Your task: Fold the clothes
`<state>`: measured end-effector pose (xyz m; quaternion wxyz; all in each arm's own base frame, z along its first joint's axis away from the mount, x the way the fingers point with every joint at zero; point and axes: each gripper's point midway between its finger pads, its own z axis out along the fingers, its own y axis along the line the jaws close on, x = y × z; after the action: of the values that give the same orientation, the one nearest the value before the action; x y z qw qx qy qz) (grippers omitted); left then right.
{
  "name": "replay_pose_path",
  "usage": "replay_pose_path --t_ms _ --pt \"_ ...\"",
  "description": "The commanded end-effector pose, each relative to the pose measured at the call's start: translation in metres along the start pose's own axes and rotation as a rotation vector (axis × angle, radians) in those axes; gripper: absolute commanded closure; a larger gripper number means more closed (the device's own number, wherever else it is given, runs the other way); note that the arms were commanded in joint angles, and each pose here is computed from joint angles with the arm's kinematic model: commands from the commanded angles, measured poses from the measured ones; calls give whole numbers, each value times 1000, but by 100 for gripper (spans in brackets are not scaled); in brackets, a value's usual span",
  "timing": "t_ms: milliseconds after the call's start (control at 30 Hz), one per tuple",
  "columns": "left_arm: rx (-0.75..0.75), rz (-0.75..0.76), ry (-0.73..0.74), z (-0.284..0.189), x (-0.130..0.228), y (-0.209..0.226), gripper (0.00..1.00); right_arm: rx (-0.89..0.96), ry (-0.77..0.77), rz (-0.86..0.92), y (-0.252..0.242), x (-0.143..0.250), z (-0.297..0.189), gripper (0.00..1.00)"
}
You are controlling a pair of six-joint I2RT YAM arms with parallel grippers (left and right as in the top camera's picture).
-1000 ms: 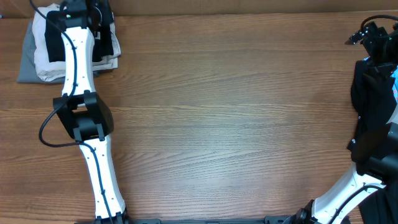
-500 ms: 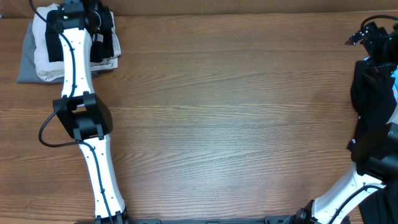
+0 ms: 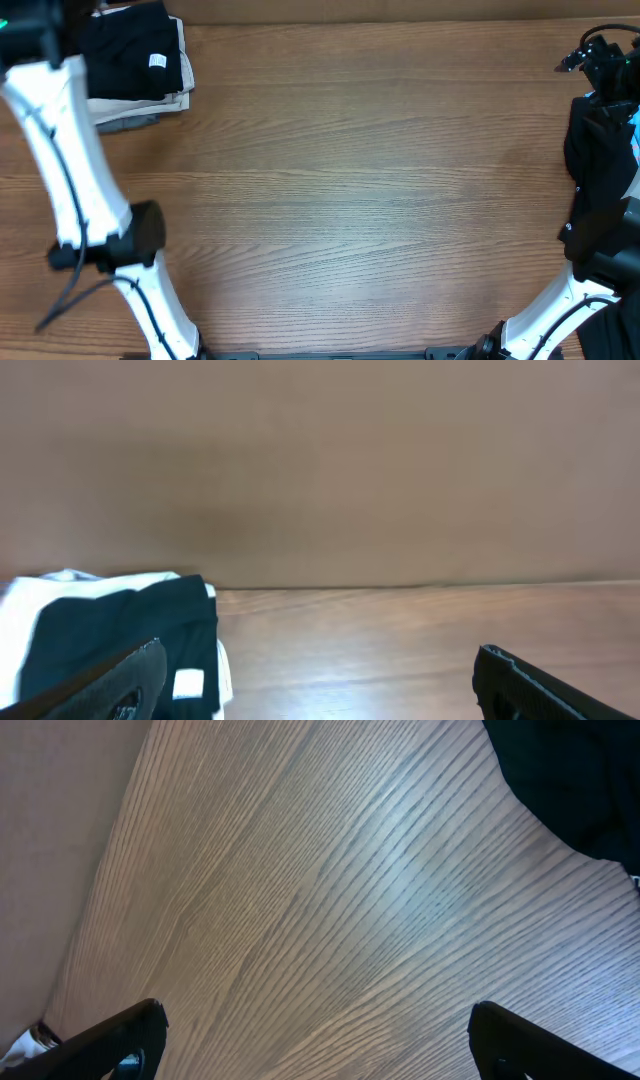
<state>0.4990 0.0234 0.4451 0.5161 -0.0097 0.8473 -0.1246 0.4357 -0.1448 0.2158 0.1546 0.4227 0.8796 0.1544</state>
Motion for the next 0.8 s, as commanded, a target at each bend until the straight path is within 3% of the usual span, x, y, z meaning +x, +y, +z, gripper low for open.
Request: replay_pose_path --t_ms 0,233,500,767 --pt "18 9 9 -30 2 -15 0 -29 -3 -3 6 0 -5 0" --pt "5 -22 92 -65 25 -24 0 -252 168 -47 42 40 -24 0" --pt "-1 -53 177 -64 46 -22 0 -229 -18 -224 57 87 -117 0" --pt "-1 -53 177 -64 46 -22 0 -350 -69 -428 85 181 -194 0"
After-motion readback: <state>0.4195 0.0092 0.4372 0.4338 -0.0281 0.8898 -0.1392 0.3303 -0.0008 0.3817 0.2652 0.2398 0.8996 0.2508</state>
